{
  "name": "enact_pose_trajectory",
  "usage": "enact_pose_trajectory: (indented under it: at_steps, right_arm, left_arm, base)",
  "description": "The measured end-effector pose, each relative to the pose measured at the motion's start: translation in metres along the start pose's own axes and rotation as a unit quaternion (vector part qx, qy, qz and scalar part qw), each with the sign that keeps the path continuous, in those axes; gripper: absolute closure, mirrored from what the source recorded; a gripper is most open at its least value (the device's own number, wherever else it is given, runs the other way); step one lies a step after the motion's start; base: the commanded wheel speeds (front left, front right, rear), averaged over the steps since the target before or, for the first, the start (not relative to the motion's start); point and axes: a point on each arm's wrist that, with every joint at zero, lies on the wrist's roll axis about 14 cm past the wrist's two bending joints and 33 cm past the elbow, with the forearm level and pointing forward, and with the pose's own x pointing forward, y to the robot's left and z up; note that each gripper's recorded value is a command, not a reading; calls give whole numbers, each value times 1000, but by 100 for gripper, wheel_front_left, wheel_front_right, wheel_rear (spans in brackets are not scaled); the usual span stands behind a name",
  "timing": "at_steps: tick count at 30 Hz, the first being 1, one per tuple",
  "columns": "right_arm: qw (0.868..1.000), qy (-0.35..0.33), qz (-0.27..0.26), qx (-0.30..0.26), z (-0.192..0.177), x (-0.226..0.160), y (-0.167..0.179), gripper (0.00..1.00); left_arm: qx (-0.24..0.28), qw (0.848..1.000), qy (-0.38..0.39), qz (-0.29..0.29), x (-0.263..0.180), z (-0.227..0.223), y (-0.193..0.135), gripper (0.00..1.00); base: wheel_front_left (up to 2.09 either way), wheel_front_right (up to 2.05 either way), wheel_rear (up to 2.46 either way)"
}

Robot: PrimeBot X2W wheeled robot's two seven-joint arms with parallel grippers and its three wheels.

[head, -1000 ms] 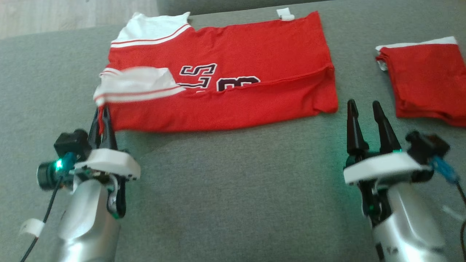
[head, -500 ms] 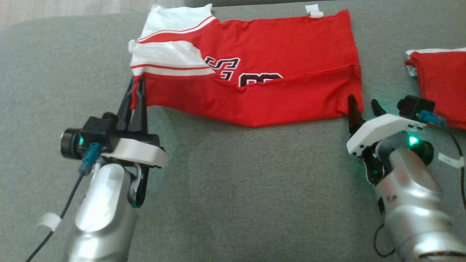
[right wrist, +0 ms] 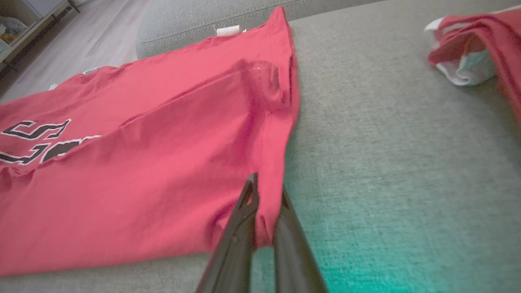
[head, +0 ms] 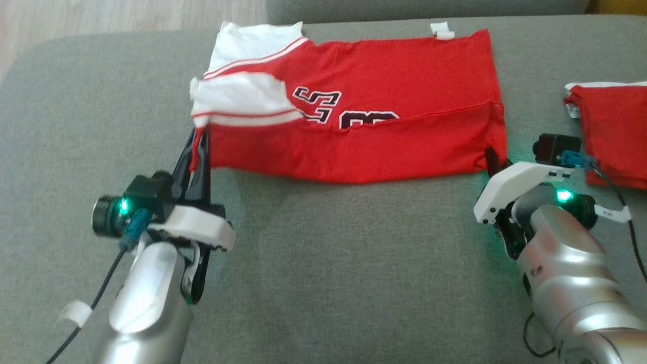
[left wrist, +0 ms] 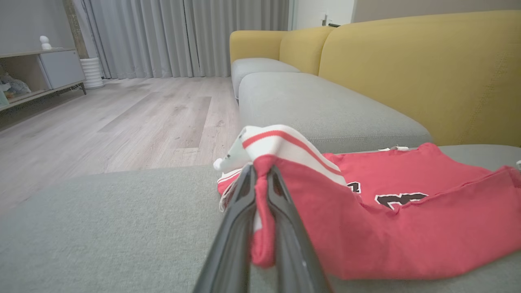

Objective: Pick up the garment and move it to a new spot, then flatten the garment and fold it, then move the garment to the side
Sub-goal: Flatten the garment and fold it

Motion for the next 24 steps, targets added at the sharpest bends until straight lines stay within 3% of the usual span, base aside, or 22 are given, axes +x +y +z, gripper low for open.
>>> enact_pose_trajectory:
  at_steps: [9, 24]
  right_arm:
    - [999, -29, -16, 1, 5, -25, -11, 100]
    - [998, -15, -32, 45, -40, -81, -25, 100]
  left_arm:
    - [-1, 998, 60, 15, -30, -28, 6, 100]
    - [3, 989, 149, -9, -96, -72, -12, 100]
  base:
    - [0, 0, 0]
    - [0, 0, 0]
